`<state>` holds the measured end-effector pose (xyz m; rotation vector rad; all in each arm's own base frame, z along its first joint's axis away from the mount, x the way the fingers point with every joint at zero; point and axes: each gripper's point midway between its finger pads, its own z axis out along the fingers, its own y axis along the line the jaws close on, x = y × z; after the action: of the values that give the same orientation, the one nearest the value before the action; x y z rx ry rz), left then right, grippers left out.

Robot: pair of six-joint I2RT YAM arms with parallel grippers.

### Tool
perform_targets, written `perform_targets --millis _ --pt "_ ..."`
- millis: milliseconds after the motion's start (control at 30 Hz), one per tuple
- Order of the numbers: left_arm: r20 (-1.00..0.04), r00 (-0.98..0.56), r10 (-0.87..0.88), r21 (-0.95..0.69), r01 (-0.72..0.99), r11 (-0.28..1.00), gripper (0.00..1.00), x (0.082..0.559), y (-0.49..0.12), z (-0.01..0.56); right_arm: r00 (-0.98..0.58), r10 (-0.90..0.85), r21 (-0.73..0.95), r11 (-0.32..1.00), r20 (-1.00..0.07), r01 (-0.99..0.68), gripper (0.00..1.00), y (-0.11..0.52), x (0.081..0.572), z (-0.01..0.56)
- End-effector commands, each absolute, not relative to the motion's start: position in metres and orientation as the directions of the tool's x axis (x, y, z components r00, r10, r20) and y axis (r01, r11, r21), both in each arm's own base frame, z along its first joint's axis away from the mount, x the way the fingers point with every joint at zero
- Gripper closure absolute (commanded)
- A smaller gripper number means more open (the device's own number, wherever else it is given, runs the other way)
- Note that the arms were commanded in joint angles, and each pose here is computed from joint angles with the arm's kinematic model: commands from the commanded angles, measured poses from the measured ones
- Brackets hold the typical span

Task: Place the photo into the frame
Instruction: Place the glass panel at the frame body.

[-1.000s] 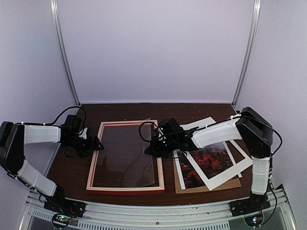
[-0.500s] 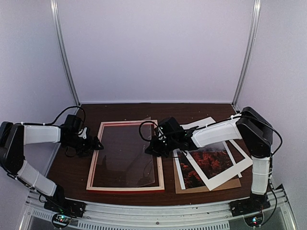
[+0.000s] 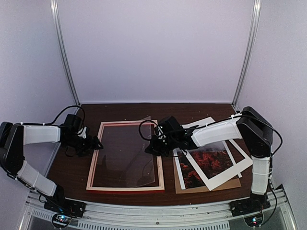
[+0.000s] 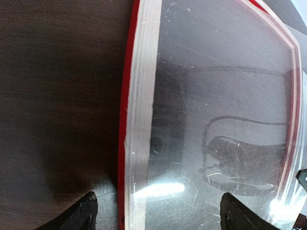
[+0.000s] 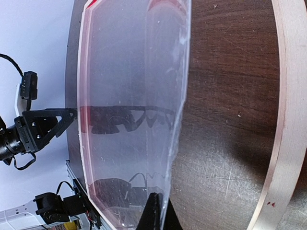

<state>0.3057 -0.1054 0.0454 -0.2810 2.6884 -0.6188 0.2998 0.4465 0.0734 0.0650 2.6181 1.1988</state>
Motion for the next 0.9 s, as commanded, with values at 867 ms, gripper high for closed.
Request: perform_targets --millis 867 --pt "-0.368 -0.894 -0.256 -0.44 -0.075 0.895 0.11 0.316 -0.1045 0.0611 -0.951 0.171 0.732 0.677 -0.258 -0.077 1.0 0.4407 0.3158 0.0799"
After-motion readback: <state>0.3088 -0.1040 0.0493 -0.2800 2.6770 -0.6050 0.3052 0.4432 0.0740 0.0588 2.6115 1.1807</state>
